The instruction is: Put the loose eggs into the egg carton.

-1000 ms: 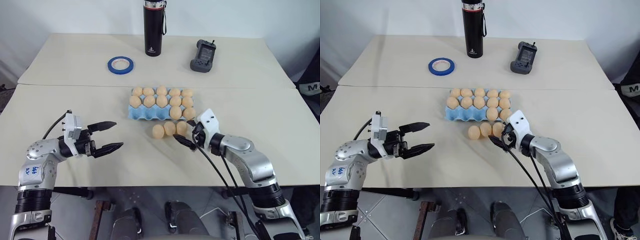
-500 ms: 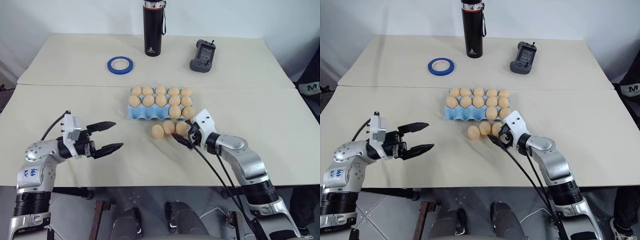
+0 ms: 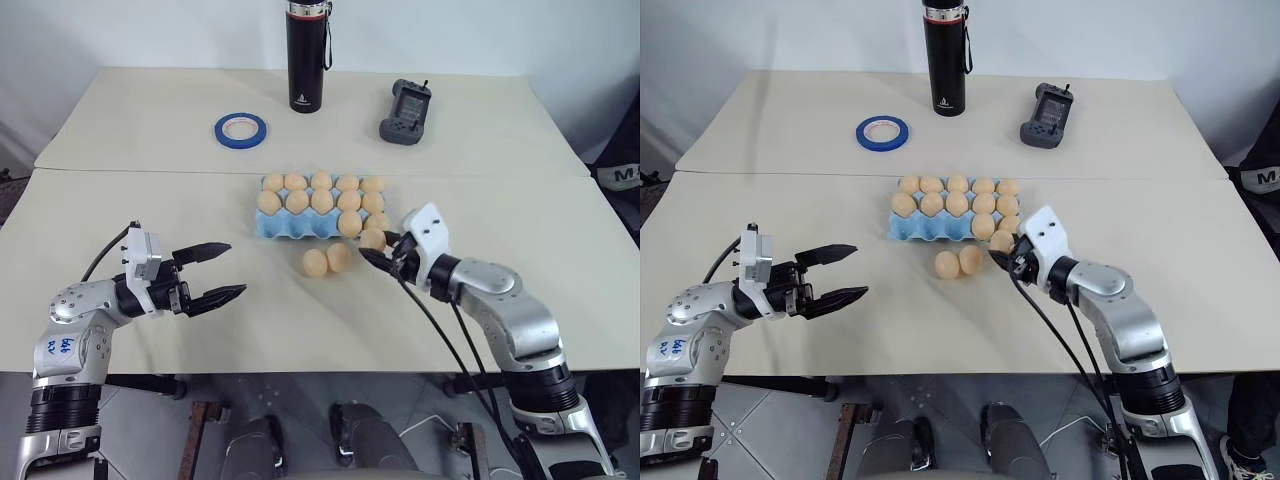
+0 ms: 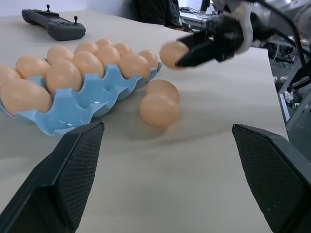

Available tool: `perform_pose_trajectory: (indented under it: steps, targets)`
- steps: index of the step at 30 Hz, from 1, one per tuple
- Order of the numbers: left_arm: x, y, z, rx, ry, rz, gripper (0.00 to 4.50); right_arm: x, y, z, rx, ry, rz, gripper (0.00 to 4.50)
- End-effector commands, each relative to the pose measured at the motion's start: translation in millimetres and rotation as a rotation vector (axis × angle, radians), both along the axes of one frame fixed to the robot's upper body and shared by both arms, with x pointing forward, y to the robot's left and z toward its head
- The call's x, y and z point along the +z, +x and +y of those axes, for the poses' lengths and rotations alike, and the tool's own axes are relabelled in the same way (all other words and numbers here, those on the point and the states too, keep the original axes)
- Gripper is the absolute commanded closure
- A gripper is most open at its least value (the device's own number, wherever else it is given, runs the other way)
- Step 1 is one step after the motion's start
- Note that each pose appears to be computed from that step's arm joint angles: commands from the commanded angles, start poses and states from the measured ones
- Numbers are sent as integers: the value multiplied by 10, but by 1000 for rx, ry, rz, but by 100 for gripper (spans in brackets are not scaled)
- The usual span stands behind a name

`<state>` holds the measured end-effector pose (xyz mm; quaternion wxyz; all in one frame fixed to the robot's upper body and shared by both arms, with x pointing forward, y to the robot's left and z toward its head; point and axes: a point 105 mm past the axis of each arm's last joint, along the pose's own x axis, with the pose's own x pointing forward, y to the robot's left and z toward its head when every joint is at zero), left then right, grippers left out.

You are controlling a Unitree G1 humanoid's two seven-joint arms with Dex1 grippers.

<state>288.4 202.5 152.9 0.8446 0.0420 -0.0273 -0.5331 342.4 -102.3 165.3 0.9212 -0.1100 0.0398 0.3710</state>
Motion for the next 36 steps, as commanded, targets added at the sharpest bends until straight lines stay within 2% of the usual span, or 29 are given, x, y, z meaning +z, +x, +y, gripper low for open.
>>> perform_pose_trajectory:
  steps: [1,9,18,26,30,36]
  targets:
    - [135,-14,14,1,-8,-51,0,292,60,71,8,49,-77,274]
    - [143,-27,22,17,-12,-59,0,300,315,430,49,75,-84,274]
    - [136,-79,52,46,-15,-60,0,258,407,700,116,71,-92,274]
    - [133,-89,46,54,-18,-61,0,244,376,797,160,49,-102,2]
    - [131,-81,40,51,-19,-61,0,260,361,735,151,44,-106,2]
    - [128,-63,37,43,-20,-59,0,406,231,382,132,92,-152,2]
